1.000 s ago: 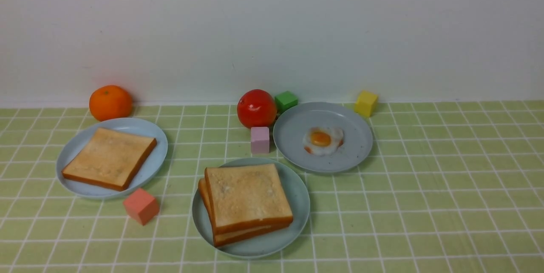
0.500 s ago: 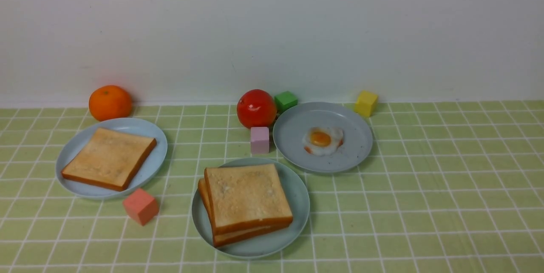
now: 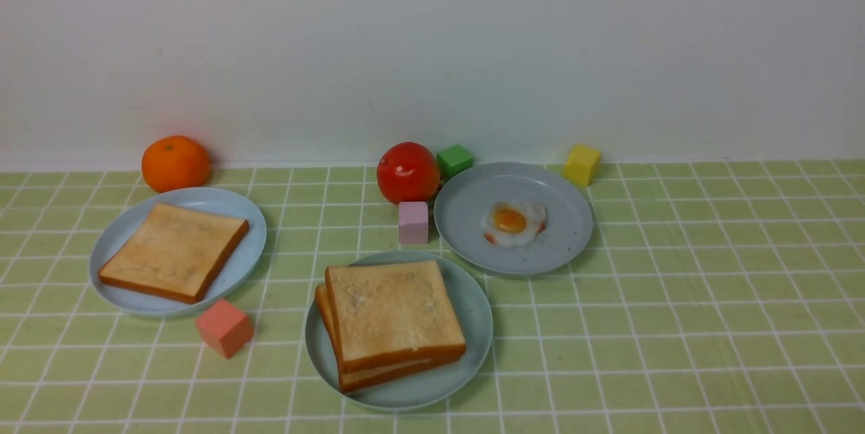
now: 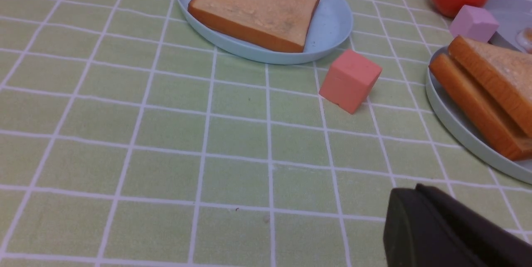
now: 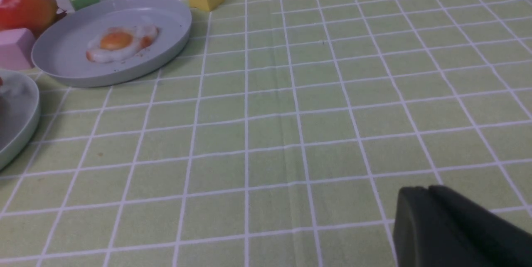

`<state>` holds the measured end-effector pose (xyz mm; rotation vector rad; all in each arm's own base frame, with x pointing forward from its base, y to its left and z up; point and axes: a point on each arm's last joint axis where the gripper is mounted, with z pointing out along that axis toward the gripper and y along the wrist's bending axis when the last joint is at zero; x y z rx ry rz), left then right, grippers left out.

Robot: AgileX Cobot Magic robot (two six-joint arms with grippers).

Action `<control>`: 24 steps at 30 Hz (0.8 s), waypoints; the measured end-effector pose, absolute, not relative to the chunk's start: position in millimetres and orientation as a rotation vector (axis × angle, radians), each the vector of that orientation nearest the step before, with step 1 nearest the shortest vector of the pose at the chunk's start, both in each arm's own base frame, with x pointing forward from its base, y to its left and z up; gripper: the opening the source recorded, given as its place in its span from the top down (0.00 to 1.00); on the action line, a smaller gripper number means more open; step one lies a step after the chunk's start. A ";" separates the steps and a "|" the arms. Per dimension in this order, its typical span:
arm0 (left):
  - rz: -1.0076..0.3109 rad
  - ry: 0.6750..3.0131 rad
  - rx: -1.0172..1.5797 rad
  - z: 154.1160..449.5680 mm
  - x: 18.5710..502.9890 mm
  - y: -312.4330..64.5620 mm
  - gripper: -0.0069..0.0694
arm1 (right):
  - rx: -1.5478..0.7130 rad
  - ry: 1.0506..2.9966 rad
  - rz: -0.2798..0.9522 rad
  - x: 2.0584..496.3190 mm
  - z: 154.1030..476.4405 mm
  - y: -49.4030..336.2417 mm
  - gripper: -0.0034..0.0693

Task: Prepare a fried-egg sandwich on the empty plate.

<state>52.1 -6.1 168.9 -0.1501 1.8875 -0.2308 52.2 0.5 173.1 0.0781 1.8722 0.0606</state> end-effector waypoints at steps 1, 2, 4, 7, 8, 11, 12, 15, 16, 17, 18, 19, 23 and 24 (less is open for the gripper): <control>-0.231 1.888 -0.150 168.9 52.1 -6.1 0.92 | 0.078 1.872 0.061 52.2 173.1 0.5 0.89; -0.231 1.888 -0.150 168.9 52.1 -6.1 0.92 | 0.078 1.872 0.061 52.2 173.1 0.5 0.89; -0.231 1.888 -0.150 168.9 52.1 -6.1 0.92 | 0.078 1.872 0.061 52.2 173.1 0.5 0.89; -0.231 1.888 -0.150 168.9 52.1 -6.1 0.92 | 0.078 1.872 0.061 52.2 173.1 0.5 0.88; -0.231 1.888 -0.150 168.9 52.1 -6.1 0.92 | 0.078 1.872 0.061 52.2 173.1 0.5 0.88; -0.231 1.888 -0.150 168.9 52.1 -6.1 0.92 | 0.078 1.872 0.061 52.2 173.1 0.5 0.87; -0.231 1.888 -0.150 168.9 52.1 -6.1 0.92 | 0.078 1.872 0.061 52.2 173.1 0.5 0.87; -0.231 1.888 -0.150 168.9 52.1 -6.1 0.92 | 0.078 1.872 0.061 52.2 173.1 0.5 0.87; -0.231 1.888 -0.150 168.9 52.1 -6.1 0.92 | 0.078 1.872 0.061 52.2 173.1 0.5 0.86; -0.231 1.888 -0.150 168.9 52.1 -6.1 0.92 | 0.078 1.872 0.061 52.2 173.1 0.5 0.86; -0.231 1.888 -0.150 168.9 52.1 -6.1 0.92 | 0.078 1.872 0.061 52.2 173.1 0.5 0.86; -0.231 1.888 -0.150 168.9 52.1 -6.1 0.92 | 0.078 1.872 0.061 52.2 173.1 0.5 0.86; -0.231 1.888 -0.150 168.9 52.1 -6.1 0.91 | 0.078 1.872 0.061 52.2 173.1 0.5 0.85; -0.231 1.888 -0.150 168.9 52.1 -6.1 0.91 | 0.078 1.872 0.061 52.2 173.1 0.5 0.85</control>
